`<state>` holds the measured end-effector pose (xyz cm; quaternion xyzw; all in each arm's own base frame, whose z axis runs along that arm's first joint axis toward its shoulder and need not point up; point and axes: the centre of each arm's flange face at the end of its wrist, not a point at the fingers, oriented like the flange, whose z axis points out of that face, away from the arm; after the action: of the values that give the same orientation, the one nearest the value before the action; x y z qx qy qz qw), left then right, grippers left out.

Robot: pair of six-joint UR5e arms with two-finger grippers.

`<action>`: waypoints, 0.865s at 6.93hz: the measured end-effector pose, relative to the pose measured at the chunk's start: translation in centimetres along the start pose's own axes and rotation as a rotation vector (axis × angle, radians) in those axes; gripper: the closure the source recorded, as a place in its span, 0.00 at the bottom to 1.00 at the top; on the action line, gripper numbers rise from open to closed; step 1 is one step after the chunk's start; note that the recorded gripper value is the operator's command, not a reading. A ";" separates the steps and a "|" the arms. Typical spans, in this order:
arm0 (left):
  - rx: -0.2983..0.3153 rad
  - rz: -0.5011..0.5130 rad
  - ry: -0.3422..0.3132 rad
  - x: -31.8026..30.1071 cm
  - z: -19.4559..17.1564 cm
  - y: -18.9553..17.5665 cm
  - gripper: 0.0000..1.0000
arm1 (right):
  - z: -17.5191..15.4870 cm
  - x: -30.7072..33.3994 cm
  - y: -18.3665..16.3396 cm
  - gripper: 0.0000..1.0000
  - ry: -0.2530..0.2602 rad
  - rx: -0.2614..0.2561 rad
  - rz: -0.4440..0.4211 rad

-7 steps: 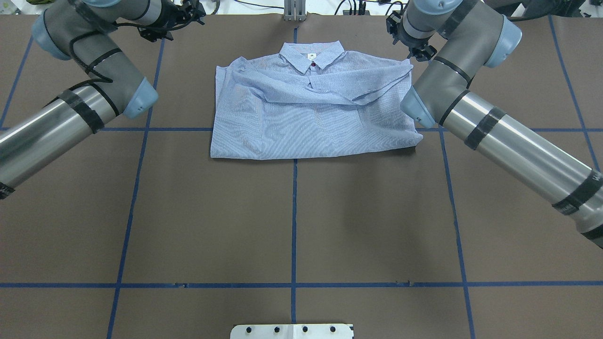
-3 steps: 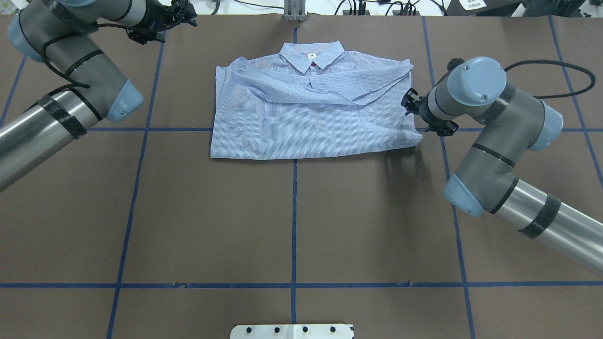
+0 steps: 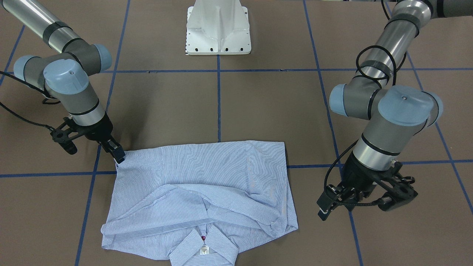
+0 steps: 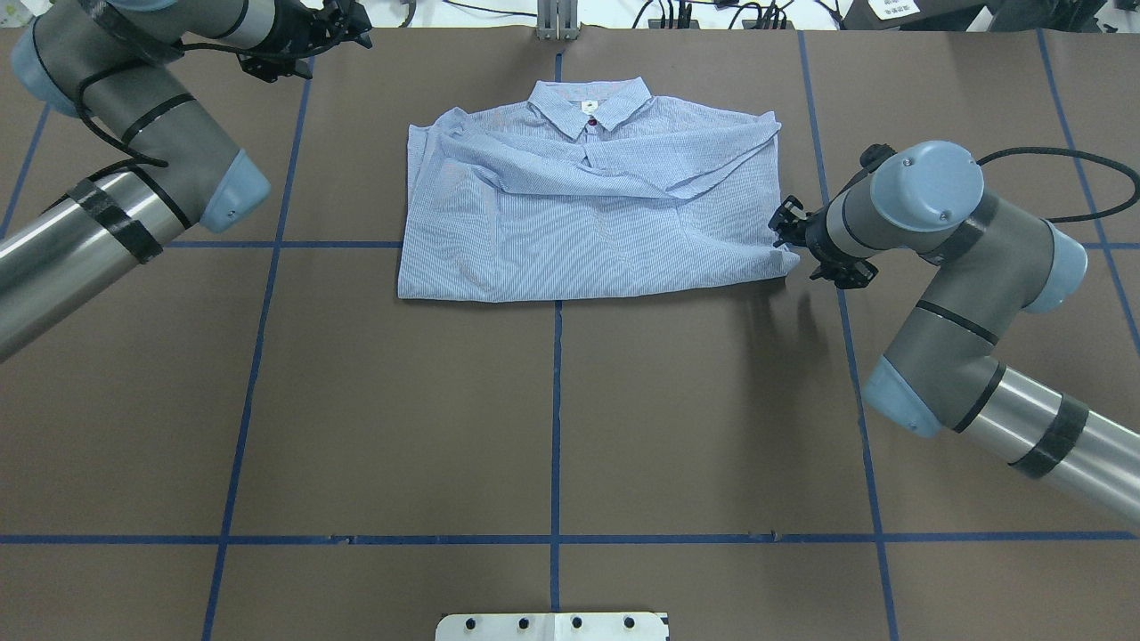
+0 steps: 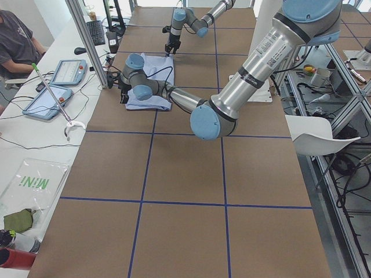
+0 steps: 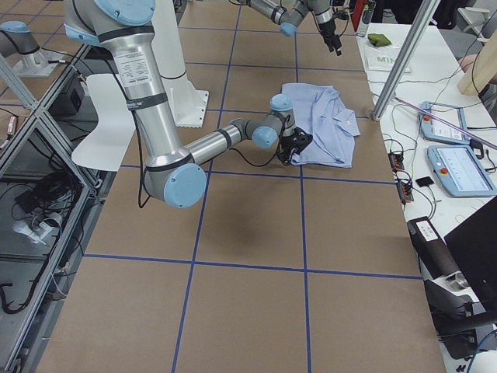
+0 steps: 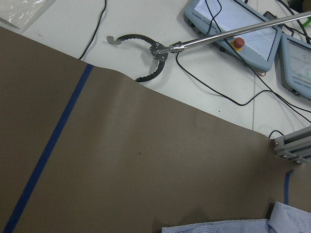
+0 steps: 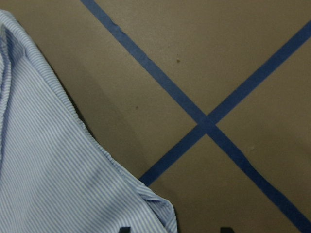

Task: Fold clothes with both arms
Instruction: 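Lower the right gripper to the folded shirt's side edge and grasp it, then drag the folded shirt toward the robot with the right gripper while the left approaches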

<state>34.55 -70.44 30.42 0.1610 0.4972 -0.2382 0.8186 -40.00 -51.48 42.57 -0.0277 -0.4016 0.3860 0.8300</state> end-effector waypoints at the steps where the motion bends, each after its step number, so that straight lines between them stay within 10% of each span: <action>1: 0.002 0.000 -0.001 0.0 0.0 0.0 0.04 | 0.1 -0.1 0.1 1.00 -0.004 -0.003 0.021; 6: 0.001 -0.002 -0.001 -0.8 -0.2 0.3 0.04 | -2.4 -1.3 1.2 1.00 -0.035 -0.018 0.121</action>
<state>34.25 -69.89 31.03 0.1608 0.4967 -0.2395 0.8186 -39.57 -50.89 39.65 -0.0525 -0.4171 0.4321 0.7978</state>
